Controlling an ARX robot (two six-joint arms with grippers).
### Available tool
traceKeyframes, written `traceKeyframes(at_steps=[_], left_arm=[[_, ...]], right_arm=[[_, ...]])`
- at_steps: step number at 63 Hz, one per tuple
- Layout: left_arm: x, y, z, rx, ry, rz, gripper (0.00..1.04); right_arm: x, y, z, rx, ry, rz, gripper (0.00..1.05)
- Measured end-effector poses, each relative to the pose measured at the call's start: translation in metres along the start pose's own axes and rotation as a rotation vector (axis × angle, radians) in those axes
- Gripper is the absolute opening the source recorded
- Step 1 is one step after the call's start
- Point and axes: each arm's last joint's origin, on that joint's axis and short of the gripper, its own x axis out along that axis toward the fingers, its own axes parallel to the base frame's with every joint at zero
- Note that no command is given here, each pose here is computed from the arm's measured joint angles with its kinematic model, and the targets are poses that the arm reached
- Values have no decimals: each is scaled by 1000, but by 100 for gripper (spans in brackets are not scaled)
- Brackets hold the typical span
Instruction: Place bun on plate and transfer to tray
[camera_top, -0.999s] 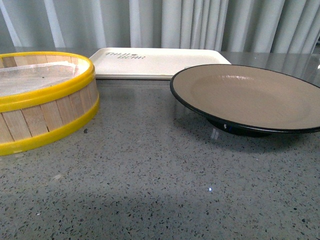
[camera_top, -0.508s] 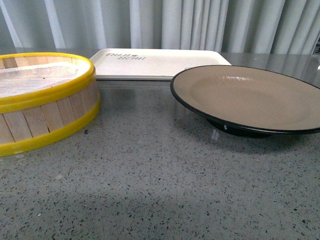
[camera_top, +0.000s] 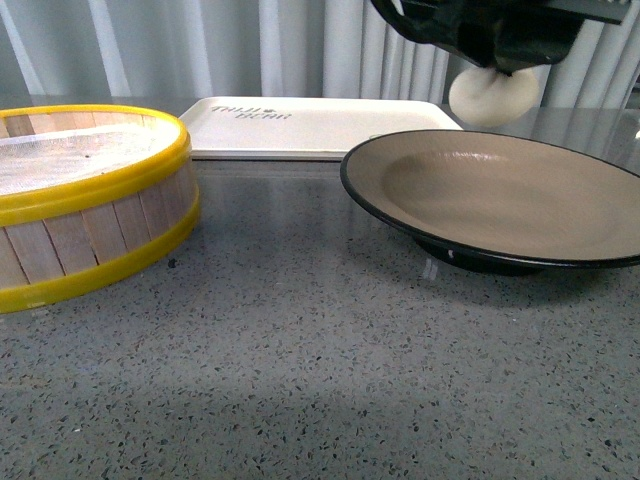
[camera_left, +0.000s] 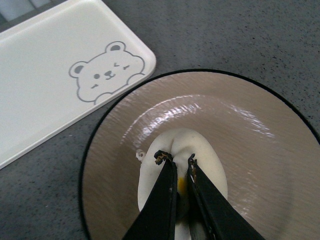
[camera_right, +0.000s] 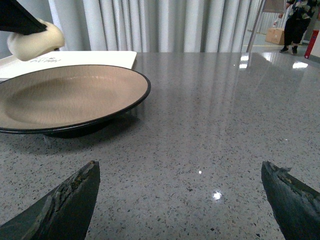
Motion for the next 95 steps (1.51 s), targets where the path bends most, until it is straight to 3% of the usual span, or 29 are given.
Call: traceKeyframes(at_steps=[24, 55, 95], left_arm=[[33, -33, -17, 64, 76, -35, 4], [53, -19, -24, 96, 118, 62, 4], [47, -11, -15, 45, 138, 2, 98]], right_arm=[[0, 0, 0, 0, 0, 0, 96], [0, 0, 0, 0, 0, 0, 96], [0, 0, 0, 0, 0, 0, 96]])
